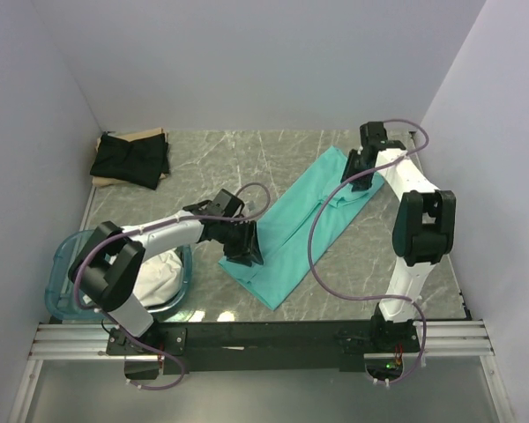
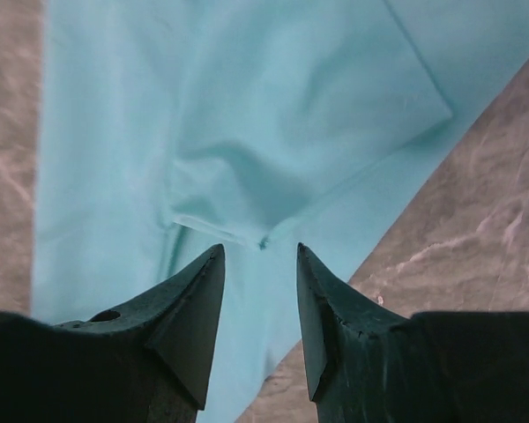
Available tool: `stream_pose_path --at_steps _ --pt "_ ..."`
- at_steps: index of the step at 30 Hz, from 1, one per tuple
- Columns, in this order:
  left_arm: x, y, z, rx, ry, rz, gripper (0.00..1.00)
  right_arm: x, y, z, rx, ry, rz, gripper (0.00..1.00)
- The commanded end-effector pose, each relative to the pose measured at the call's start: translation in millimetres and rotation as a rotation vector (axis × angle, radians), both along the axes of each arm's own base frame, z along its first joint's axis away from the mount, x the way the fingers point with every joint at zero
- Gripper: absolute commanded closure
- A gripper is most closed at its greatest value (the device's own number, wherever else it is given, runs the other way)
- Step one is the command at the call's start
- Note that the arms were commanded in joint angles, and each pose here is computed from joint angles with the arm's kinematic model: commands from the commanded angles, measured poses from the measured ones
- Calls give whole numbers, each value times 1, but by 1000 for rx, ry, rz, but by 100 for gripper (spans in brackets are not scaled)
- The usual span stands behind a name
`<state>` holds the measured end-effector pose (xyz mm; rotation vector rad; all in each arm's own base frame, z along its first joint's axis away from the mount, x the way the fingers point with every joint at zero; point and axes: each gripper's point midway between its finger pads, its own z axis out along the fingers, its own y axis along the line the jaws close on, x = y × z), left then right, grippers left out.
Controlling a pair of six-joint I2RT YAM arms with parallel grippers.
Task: Fold and stack the t-shirts
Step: Fold the tshirt
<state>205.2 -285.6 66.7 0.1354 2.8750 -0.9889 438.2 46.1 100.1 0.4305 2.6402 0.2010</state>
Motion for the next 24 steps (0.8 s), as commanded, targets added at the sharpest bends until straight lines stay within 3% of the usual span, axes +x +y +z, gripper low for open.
stream_pose_path --at_steps 1,14,24 --pt "1 -3 -6 -11 -21 9 51 -5 6 -10 13 -3 11 54" --pt "-25 -2 -38 49 44 -55 51 -6 -7 -69 -70 178 -16 55" --pt "-56 -24 -42 19 100 -167 51 19 1 -76 -79 226 -1 58"
